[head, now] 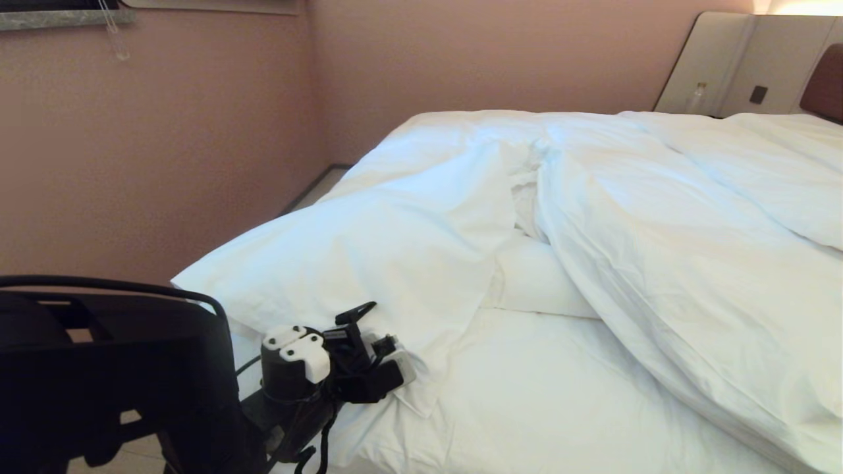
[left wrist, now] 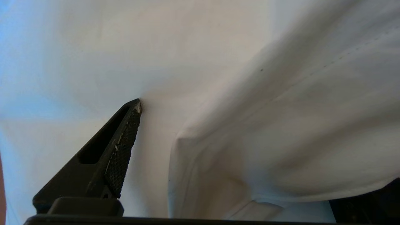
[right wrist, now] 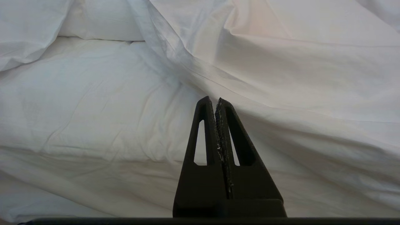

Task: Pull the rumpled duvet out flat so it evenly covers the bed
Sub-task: Hold the folded corner of the quilt

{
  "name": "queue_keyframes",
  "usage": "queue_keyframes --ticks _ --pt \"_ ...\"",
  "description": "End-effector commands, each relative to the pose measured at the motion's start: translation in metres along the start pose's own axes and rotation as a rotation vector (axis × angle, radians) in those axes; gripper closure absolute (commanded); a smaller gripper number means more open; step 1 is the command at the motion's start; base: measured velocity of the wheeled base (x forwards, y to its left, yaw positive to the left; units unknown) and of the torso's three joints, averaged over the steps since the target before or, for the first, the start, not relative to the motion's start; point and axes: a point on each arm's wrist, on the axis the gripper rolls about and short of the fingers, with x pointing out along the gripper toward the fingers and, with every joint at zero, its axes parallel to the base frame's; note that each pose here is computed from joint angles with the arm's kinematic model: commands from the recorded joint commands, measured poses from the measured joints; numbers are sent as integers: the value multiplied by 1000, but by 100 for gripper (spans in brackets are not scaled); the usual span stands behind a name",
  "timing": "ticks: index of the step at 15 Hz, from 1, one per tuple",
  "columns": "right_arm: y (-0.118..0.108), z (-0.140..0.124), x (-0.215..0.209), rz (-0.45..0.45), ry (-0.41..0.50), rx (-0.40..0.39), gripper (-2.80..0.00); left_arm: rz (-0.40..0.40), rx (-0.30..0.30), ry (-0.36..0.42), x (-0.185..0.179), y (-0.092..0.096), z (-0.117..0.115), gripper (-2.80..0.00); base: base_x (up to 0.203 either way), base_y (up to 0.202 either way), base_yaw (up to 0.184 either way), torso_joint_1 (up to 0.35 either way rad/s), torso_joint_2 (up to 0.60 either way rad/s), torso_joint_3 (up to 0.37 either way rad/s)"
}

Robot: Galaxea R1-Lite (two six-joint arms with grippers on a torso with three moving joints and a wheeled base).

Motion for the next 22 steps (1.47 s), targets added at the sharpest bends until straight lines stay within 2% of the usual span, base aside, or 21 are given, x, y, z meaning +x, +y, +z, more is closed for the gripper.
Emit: queue_keyframes --ticks 1,12,13,16,22 --pt "0 0 0 0 0 0 0 33 3 -20 -2 3 2 -280 0 0 0 0 0 0" --pt "0 0 0 1 -1 0 0 44 2 -30 -13 11 5 -280 0 0 0 0 0 0" --pt "0 0 0 1 -1 0 0 43 2 -28 -13 10 5 0 0 0 0 0 0 0" --pt "0 0 0 0 -1 0 0 42 -1 -27 -15 11 4 0 0 0 0 0 0 0" --pt "0 0 0 0 -1 0 0 86 -7 -35 -19 24 6 0 0 0 0 0 0 0"
